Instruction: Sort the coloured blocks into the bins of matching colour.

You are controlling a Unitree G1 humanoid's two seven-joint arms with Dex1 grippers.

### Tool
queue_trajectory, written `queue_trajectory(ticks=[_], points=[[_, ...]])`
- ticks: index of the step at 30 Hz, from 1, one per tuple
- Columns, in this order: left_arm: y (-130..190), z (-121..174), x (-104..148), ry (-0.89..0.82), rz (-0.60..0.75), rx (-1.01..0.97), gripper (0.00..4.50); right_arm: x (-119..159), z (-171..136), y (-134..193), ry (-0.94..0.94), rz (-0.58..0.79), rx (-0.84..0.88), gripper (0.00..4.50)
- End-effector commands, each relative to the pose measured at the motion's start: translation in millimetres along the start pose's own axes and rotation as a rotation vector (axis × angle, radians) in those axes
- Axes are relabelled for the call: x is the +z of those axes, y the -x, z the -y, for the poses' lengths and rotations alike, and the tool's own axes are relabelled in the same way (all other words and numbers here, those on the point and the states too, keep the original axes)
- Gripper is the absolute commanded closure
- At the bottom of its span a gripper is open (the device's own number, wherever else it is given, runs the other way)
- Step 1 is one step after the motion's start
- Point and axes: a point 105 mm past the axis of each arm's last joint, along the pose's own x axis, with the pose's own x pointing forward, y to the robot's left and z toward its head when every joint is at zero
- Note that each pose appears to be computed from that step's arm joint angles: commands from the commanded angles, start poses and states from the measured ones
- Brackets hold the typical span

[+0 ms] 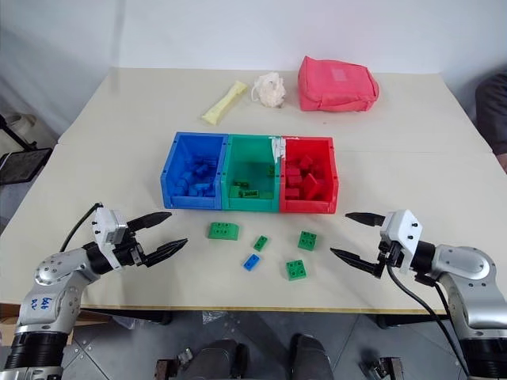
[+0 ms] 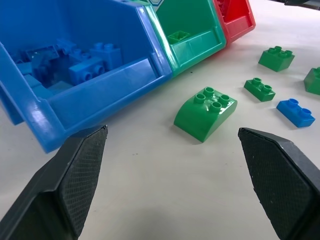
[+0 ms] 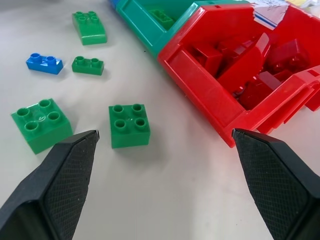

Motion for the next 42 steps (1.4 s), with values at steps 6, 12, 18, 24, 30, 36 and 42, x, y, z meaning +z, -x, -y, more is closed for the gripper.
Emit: queue_trajectory(ticks=[6, 12, 18, 24, 30, 36, 42], points=[[-9.6, 0.9, 14.5, 0.033, 0.053, -0.022, 0.05, 15.4, 9.1, -1.7, 0.017, 0.018, -0.044, 0.05], [-12.2, 7.8, 12.9, -0.014, 0.039, -0.103, 0.05, 7.2, 14.5, 26.9, 0.011, -0.104, -0.069, 0.05], [-11.5, 15.0, 3.3, -0.04, 0.02, -0.208, 0.05, 10.3, 15.7, 61.2, 0.005, -0.233, -0.098, 0.05], [-9.9, 15.7, -2.0, -0.051, 0.014, -0.233, 0.05, 15.2, 4.5, 61.3, -0.016, -0.248, -0.068, 0.05], [-5.9, 24.0, 0.7, -0.058, 0.025, -0.245, 0.05, 25.9, -13.6, 32.0, -0.022, -0.213, 0.055, 0.05], [0.0, 45.9, 4.9, -0.078, 0.013, -0.31, 0.05, 37.0, -45.7, -15.8, -0.023, -0.179, 0.279, 0.05], [-2.5, 48.5, 7.1, -0.08, -0.001, -0.338, 0.05, 29.5, -58.8, -42.3, 0.017, -0.197, 0.423, 0.05]])
